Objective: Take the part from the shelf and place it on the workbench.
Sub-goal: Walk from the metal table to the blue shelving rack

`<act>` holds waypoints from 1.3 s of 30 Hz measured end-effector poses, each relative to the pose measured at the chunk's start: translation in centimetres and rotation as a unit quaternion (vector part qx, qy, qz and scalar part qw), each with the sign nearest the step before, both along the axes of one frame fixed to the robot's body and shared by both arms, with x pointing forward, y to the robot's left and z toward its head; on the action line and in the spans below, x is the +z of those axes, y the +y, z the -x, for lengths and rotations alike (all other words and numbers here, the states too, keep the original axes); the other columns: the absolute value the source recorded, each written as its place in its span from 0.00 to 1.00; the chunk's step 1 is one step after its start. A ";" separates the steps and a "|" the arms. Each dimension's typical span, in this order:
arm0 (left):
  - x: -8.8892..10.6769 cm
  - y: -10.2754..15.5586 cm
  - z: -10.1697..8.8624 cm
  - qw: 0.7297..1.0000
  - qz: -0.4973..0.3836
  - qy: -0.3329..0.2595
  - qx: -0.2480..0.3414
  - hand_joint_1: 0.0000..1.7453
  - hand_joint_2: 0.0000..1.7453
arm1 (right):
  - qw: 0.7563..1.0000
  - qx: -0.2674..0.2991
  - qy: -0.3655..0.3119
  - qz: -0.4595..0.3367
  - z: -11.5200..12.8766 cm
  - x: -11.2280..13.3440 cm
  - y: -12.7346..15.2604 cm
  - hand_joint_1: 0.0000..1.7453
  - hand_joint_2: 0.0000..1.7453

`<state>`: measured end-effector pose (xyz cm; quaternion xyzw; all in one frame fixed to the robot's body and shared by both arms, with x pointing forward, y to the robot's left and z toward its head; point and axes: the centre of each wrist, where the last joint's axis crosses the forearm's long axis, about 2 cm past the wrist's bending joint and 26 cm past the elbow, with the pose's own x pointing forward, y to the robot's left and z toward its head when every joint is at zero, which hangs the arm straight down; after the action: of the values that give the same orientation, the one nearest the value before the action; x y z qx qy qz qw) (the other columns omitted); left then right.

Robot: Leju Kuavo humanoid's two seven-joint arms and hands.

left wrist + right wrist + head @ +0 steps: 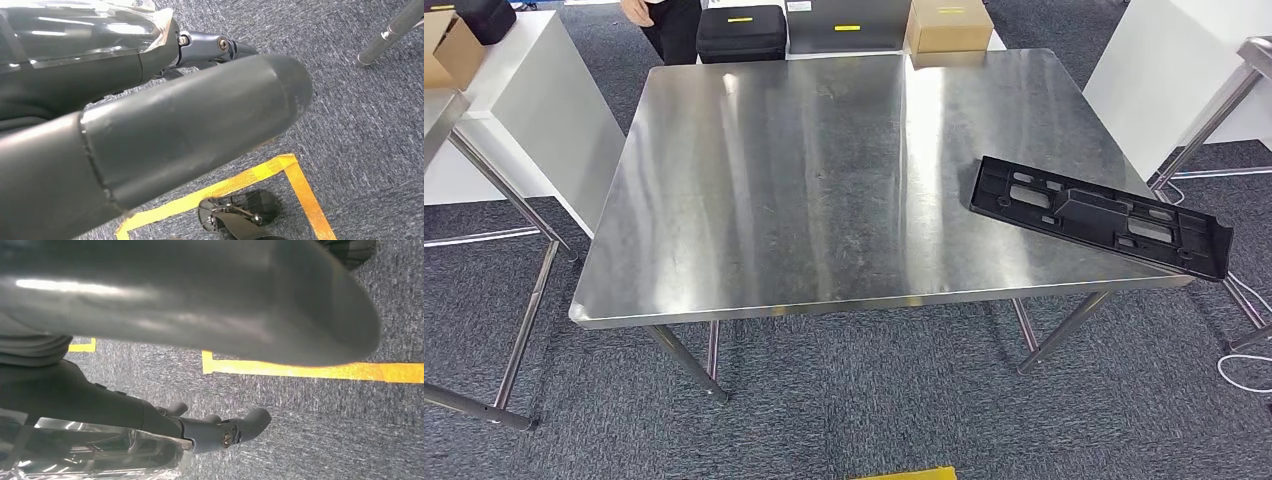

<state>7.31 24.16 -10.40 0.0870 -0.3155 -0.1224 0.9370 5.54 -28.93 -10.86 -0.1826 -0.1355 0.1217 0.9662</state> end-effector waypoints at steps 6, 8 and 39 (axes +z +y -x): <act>0.0 0.0 -0.1 1.000 0.000 -0.001 0.000 0.00 0.00 | 1.000 0.004 0.001 -0.004 0.0 0.0 0.1 0.00 0.00; 0.0 -0.1 -0.1 1.000 0.001 -0.001 0.000 0.00 0.00 | 1.000 0.004 0.002 -0.006 0.0 0.0 0.0 0.00 0.00; 0.1 -0.2 -0.7 1.000 0.006 -0.003 -0.011 0.00 0.00 | 1.000 0.000 0.005 -0.011 0.2 0.0 0.2 0.00 0.00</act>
<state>8.04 23.95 -10.26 0.0777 -0.3203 -0.1309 0.9350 5.38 -28.70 -10.90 -0.1711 -0.1321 0.1210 0.9688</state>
